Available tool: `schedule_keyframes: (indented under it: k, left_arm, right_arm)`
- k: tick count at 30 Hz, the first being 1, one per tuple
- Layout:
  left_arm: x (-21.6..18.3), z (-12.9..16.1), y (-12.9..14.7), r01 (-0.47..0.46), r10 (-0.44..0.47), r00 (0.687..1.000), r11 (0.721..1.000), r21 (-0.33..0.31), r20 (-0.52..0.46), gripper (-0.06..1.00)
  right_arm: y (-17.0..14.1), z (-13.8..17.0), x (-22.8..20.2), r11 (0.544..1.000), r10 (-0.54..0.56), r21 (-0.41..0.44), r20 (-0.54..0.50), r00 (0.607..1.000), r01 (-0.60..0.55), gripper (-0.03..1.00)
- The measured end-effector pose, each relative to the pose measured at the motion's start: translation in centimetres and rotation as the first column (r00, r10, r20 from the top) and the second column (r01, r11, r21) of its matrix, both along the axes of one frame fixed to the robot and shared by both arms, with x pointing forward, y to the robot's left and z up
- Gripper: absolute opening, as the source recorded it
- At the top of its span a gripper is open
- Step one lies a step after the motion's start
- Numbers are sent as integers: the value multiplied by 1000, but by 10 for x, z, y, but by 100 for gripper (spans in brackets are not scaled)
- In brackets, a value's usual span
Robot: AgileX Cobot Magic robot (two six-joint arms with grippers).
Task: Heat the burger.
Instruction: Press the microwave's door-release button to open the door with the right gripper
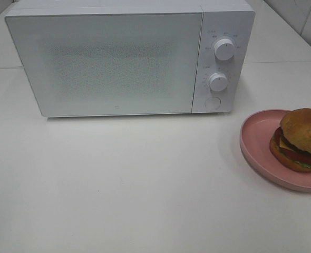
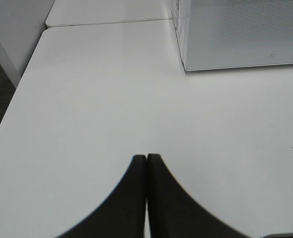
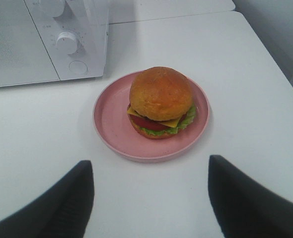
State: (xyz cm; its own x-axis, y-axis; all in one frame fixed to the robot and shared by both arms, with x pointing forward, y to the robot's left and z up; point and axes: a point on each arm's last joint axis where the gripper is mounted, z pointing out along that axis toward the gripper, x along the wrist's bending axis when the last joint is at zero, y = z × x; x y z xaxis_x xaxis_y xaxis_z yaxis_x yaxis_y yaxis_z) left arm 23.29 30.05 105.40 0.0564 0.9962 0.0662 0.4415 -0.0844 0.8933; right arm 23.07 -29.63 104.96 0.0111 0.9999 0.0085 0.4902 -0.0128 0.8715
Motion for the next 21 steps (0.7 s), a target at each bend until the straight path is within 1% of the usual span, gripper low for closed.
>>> schedule_keyframes:
  k: [21]
  left_arm:
    - [0,0,0,0,0,1000,1000,0,0,0]
  right_arm:
    - [0,0,0,1000,0,0,0,1000,0,64]
